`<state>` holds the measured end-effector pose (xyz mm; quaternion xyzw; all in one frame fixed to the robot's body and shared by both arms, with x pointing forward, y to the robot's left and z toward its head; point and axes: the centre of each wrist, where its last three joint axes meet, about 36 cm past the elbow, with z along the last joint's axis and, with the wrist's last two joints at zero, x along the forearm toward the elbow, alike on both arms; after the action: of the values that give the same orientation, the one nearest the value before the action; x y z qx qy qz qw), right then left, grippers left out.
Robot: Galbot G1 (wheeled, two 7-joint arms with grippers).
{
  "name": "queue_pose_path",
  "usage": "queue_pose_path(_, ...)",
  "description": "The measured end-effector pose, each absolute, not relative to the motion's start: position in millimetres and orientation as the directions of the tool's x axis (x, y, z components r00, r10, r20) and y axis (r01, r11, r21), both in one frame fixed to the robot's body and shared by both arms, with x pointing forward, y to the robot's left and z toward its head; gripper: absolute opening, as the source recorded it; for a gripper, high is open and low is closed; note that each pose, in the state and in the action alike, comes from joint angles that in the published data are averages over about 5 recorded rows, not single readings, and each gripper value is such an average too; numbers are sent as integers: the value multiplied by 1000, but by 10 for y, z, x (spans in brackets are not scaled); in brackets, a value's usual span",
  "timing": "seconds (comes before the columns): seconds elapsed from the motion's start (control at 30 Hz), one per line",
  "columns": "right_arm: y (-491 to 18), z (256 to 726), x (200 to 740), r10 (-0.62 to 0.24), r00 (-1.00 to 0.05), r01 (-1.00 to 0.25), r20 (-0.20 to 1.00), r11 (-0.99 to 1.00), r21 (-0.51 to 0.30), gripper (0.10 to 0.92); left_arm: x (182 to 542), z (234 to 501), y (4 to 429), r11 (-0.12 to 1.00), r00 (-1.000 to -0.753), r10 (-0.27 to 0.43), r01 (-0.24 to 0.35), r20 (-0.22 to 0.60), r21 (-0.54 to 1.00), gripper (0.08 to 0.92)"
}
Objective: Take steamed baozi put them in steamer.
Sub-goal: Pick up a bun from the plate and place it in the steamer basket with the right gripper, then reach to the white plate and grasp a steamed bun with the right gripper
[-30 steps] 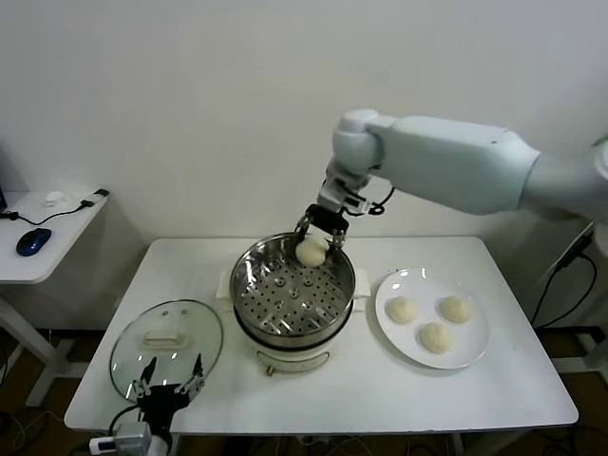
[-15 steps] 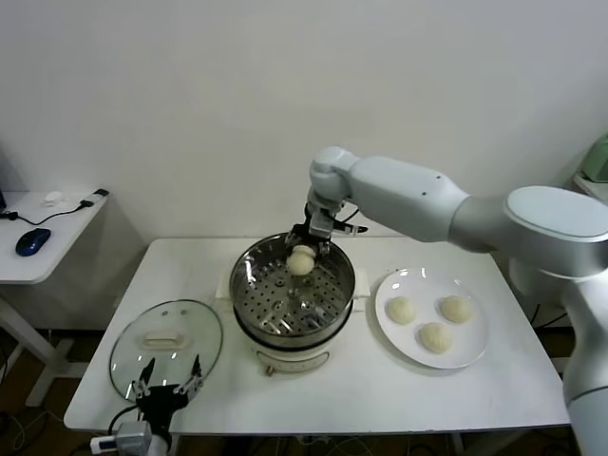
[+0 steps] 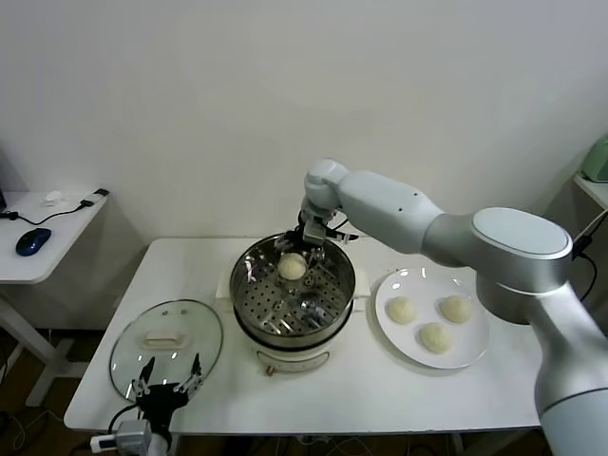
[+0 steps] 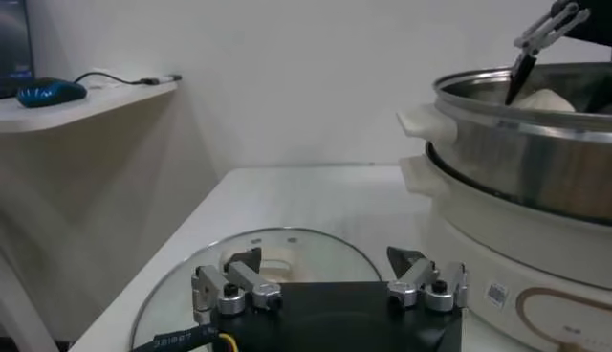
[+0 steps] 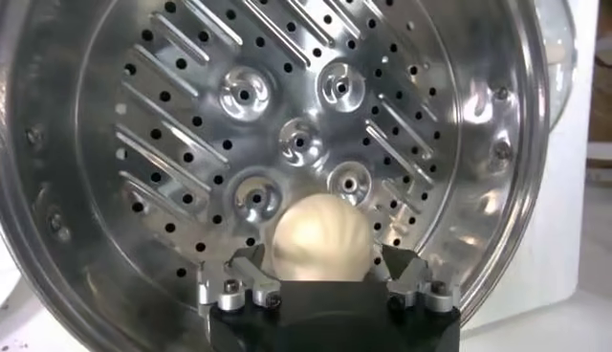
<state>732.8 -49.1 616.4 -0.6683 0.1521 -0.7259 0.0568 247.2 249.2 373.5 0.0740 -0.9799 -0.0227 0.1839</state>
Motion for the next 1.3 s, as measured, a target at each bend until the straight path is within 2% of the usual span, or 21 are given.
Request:
queue_pose_path(0.17, -857, 6721, 7343, -271, -117, -224, 955, -930, -292, 823, 2460, 3764, 2474, 988, -924, -152, -136, 352, 69, 823)
queue_pose_path(0.3, -1468, 7087, 7345, -255, -150, -425, 955, -856, -295, 823, 2454, 3772, 2475, 988, -925, -152, -137, 349, 68, 823)
queue_pose_path(0.43, -2223, 7131, 7257, -217, -179, -643, 959, -713, -282, 823, 2459, 3765, 2492, 988, -926, -155, -141, 346, 65, 823)
queue_pose_path(0.6, -2951, 6793, 6998, -182, -176, -839, 967, -486, -244, 823, 2484, 3762, 2510, 987, -926, -158, -147, 342, 57, 823)
queue_pose_path(0.77, -3269, 6254, 6765, -171, -145, -938, 975, -288, -190, 823, 2491, 3750, 2523, 987, -924, -161, -150, 346, 57, 823)
queue_pose_path(1.0, -3350, 5581, 6620, -162, -103, -985, 981, -121, -123, 823, 2445, 3695, 2529, 986, -916, -169, -157, 365, 62, 823)
queue_pose_path(1.3, -3283, 4954, 6662, -157, -106, -994, 982, -6, -108, 823, 2398, 3650, 2470, 986, -910, -168, -157, 379, 61, 823)
